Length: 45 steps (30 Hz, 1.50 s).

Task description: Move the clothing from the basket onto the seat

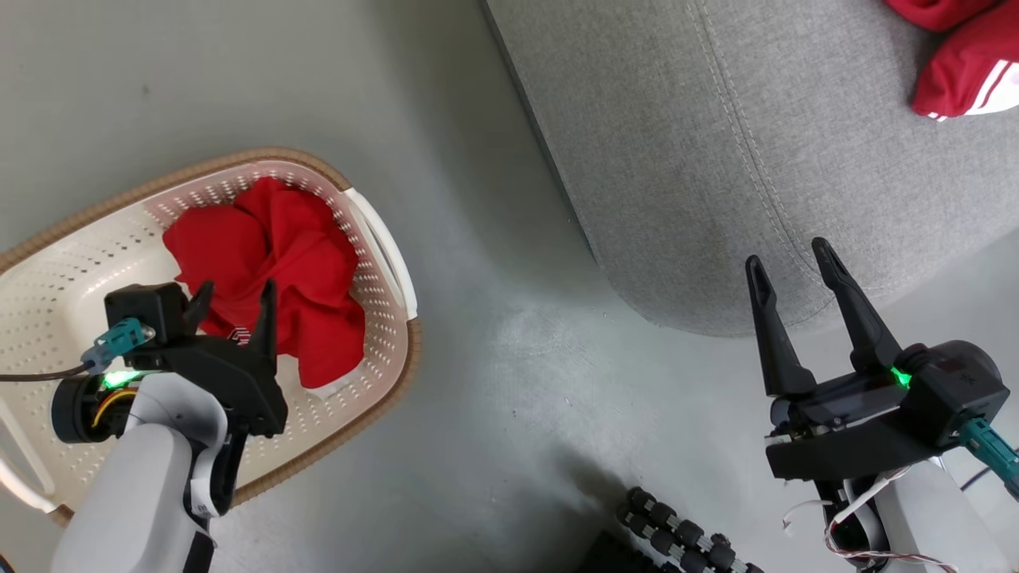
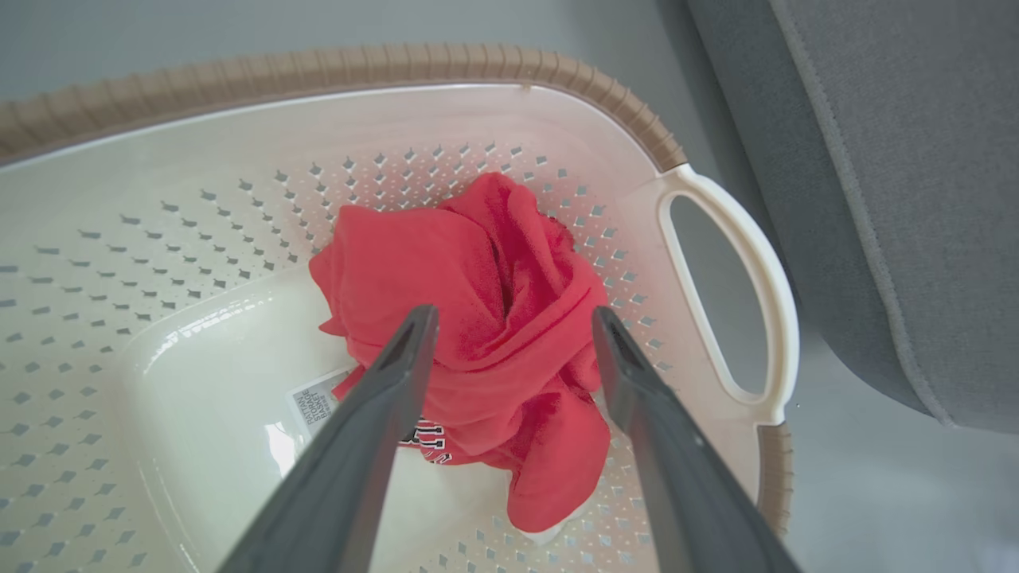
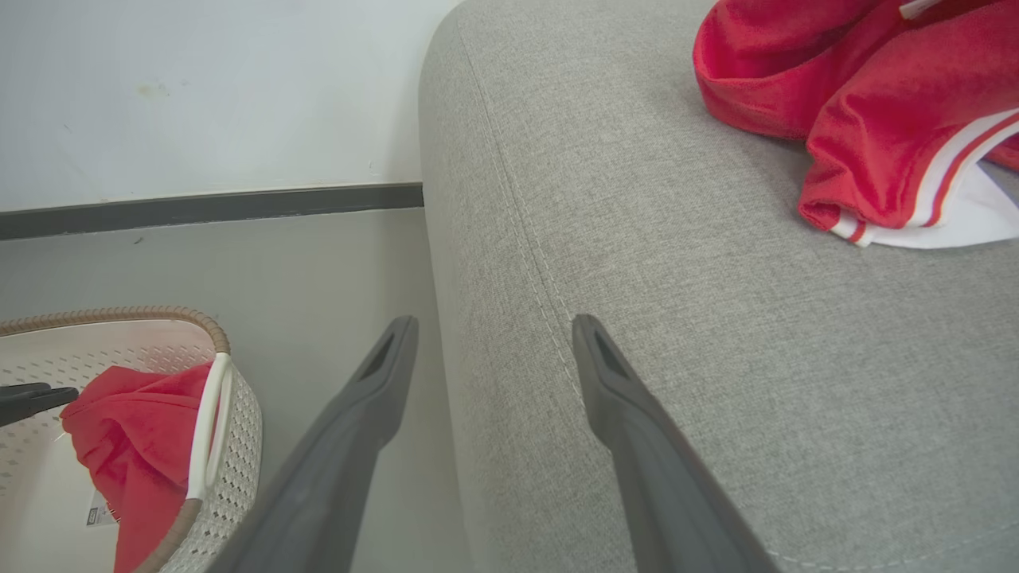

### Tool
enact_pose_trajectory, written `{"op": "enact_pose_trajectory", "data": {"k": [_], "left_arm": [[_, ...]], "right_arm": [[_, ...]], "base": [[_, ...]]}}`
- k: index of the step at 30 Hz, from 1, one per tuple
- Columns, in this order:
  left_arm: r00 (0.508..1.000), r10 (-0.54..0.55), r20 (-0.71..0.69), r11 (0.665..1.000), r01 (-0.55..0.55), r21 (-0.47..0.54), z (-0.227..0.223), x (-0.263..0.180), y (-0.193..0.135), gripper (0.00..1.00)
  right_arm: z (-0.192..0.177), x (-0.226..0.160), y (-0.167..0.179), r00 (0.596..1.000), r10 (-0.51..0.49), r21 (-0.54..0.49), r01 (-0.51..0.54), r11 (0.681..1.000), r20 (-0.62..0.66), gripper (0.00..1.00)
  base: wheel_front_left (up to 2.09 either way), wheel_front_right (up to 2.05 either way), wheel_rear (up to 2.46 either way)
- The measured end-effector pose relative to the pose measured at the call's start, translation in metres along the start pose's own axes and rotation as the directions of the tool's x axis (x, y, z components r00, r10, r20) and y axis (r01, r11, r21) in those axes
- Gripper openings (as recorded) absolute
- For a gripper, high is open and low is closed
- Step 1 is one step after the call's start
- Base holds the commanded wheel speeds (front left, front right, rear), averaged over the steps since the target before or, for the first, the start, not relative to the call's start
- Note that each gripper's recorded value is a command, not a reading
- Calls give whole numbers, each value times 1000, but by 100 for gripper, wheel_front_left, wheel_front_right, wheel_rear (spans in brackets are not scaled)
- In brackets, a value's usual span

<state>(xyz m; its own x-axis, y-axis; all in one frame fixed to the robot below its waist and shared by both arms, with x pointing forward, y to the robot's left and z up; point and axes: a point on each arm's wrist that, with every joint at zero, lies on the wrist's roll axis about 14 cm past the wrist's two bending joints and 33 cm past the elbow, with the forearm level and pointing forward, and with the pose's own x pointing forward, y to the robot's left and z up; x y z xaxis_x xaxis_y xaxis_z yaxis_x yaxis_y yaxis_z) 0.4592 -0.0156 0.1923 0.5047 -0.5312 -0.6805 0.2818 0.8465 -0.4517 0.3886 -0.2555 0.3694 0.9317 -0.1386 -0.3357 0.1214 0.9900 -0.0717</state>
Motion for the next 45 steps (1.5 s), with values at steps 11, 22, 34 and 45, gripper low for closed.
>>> {"op": "enact_pose_trajectory", "data": {"k": [11,22,34,45], "left_arm": [[996,15,-86,1000,-15,-9,-24,19,13,100],[994,-2,-111,1000,3,3,-24,29,8,100],[991,-9,-135,1000,10,7,-31,35,7,0],[995,-19,-94,1000,18,-10,-27,35,6,0]], "right_arm": [[-10,-2,-6,999,-19,-20,19,1000,-38,100],[-14,-4,-10,998,-27,-31,26,999,-51,100],[-20,-4,-12,997,-36,-33,33,999,-67,100],[-16,5,-9,999,-16,-36,14,999,-50,100]], "base": [[0,0,0],[0,0,0],[0,0,0],[0,0,0]]}}
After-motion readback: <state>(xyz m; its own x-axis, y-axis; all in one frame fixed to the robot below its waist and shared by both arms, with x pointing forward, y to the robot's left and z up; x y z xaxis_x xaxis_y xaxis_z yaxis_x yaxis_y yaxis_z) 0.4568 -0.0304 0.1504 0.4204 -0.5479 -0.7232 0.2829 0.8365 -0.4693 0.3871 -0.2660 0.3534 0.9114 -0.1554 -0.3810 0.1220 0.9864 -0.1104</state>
